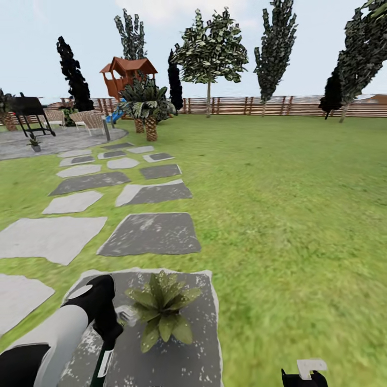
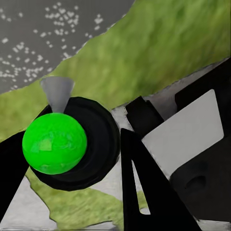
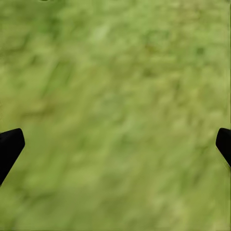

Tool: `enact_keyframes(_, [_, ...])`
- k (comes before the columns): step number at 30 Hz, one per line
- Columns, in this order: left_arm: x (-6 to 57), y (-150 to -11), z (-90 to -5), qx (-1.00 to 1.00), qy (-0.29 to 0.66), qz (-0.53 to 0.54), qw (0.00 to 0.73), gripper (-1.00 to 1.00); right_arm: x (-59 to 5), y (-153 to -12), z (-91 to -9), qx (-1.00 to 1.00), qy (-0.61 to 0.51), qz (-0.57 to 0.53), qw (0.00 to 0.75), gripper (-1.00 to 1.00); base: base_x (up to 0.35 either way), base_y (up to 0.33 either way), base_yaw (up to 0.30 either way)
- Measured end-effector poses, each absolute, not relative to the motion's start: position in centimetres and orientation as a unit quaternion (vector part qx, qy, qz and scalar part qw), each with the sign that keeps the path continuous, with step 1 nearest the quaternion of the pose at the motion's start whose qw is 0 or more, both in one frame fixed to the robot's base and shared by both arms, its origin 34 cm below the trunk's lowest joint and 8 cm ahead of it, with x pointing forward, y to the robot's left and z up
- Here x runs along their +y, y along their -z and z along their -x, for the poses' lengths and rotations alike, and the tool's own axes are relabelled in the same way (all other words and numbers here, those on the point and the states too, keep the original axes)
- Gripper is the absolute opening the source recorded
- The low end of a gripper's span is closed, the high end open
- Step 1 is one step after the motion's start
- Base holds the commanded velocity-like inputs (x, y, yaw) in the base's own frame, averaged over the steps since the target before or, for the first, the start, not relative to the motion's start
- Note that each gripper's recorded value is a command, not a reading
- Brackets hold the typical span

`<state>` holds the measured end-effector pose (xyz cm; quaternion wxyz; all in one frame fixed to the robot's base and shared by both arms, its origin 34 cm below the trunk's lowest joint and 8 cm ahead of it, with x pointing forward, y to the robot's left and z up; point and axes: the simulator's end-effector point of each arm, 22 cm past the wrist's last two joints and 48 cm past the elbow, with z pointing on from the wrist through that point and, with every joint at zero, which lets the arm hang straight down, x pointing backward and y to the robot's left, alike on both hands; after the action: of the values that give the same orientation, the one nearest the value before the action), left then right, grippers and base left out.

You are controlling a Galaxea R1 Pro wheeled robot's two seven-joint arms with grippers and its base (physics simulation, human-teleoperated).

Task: Pick up the pesticide atomizer in the garden and spray insectifuge to fully cover both potted plants in the garden.

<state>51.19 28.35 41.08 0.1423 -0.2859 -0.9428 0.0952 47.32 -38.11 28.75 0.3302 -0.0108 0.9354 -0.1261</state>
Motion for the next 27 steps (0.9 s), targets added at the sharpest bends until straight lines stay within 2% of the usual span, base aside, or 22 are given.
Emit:
enact_keyframes(8, [29.9,-41.0,-51.1,-0.945,-0.082,0.281,0.144,-1.00,-38.1,-28.8,-47.3,0.935,0.126,0.011,0.330,1.00,0.001,-0.019,0.072])
enact_keyframes(18, [30.1,-40.6,-51.2,-0.946,-0.073,0.281,0.142,-1.00,-38.1,-28.7,-47.3,0.935,0.126,0.011,0.330,1.00,0.004,-0.002,0.261])
enact_keyframes(27, [29.7,-40.6,-51.2,-0.946,-0.077,0.281,0.141,-1.00,-38.1,-28.8,-47.3,0.935,0.126,0.011,0.330,1.00,0.126,-0.192,0.032])
